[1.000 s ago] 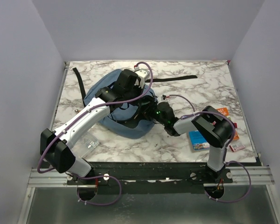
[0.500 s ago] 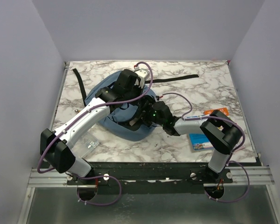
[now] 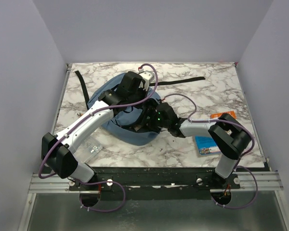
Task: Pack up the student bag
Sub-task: Place the book in the student bag.
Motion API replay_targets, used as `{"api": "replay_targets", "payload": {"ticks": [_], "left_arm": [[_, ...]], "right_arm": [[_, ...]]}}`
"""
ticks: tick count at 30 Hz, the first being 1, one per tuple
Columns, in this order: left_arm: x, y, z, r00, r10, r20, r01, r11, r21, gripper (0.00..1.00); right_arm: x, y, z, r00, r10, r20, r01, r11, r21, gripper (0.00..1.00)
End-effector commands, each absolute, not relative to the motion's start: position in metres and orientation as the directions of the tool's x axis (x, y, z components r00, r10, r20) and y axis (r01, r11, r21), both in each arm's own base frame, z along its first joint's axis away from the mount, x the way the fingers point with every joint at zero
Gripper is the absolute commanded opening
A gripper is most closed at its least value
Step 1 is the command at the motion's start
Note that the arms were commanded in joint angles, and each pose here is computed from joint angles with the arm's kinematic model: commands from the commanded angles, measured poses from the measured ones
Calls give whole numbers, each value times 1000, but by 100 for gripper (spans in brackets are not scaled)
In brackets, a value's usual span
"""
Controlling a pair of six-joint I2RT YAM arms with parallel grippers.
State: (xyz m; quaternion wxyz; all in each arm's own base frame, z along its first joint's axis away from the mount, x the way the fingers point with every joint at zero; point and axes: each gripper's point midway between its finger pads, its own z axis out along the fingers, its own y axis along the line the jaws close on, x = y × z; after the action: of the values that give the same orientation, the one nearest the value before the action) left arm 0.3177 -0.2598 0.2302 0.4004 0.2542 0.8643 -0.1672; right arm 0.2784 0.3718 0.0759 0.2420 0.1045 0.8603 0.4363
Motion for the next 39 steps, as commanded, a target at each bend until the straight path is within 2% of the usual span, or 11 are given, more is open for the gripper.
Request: {"api": "replay_targets", "payload": {"ticks": [1,3,5,9,13,15,18,22,30,35,39], "left_arm": [[316,-263,248,-515,288,-807,593,800,-93,0],[317,-262,246,-515,292,-806,588,805,-84,0],[317,-260,246,-514,295,-805,586,807,-78,0],[315,-262,249,-512,288,-809,592,801,-89,0],[314,-266,246,-522,291,-801,601,792,-104,0],[314,-266,245,-524,291,-801,599,794,-104,0],[313,-266,246,-524,289,-801,601,792,-108,0],[314,-263,246,-519,291,-803,595,798,-95,0],[312,-270,247,-523,286,-803,613,781,-121,0],[311,-268,249,-510,281,-813,613,781,-115,0],[315,-264,248,-498,291,-817,602,794,-84,0]], "right_arm": [[313,414,93,-870,303,-388,-167,559,812,80],[312,421,97,-889,289,-354,-152,543,826,82],[299,407,99,-883,327,-336,-131,517,846,90],[290,368,88,-868,350,-351,-64,623,780,97],[286,352,88,-856,381,-350,-17,655,755,97],[290,347,84,-846,399,-355,0,664,748,91],[297,351,78,-844,402,-354,-1,660,751,62],[310,354,68,-835,396,-382,-3,691,723,42],[327,374,49,-824,399,-401,-51,653,755,45],[382,409,88,-710,440,-550,-225,598,769,41],[393,406,105,-695,476,-538,-225,567,793,41]]}}
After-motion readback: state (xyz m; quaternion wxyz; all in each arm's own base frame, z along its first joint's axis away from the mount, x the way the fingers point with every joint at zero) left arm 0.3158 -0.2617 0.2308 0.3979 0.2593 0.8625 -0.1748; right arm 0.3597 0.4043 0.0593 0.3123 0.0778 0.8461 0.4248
